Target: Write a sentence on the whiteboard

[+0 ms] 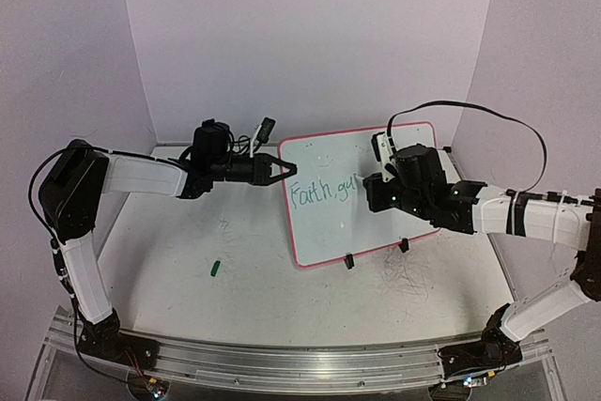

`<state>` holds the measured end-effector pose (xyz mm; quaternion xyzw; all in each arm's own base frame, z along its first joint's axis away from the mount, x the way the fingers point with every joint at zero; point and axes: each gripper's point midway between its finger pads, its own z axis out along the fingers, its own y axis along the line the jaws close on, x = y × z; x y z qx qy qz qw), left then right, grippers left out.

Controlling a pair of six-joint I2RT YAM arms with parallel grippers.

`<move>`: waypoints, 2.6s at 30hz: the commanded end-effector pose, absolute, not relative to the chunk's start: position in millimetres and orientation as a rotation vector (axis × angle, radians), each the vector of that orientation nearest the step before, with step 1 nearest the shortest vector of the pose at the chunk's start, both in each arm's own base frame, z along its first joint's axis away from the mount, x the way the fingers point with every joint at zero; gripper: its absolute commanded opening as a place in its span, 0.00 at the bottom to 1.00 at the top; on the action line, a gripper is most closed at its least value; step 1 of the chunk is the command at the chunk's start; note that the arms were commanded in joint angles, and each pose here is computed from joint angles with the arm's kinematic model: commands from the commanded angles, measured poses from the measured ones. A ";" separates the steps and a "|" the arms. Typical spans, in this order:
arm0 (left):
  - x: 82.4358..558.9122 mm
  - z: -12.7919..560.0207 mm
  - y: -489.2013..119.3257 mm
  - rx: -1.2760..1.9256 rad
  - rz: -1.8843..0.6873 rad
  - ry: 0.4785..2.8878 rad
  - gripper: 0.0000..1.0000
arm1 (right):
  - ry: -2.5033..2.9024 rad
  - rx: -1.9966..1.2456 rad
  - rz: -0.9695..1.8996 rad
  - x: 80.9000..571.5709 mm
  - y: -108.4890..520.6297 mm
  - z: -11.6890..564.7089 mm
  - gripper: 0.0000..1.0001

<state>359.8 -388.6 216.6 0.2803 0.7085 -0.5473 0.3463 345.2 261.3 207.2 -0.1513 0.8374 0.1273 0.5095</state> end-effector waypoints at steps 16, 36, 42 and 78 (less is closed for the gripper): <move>373.2 207.1 -379.8 0.665 -1.319 1.917 0.00 | 2.086 -0.348 0.286 338.1 251.6 179.6 0.00; 370.8 206.8 -376.3 0.655 -1.308 1.924 0.00 | 2.004 -0.336 0.310 330.2 239.8 214.4 0.00; 370.4 205.4 -376.7 0.653 -1.308 1.929 0.00 | 2.015 -0.377 0.283 331.9 242.5 208.2 0.00; 369.3 206.7 -378.1 0.652 -1.309 1.930 0.00 | 2.002 -0.272 0.247 350.8 238.6 203.7 0.00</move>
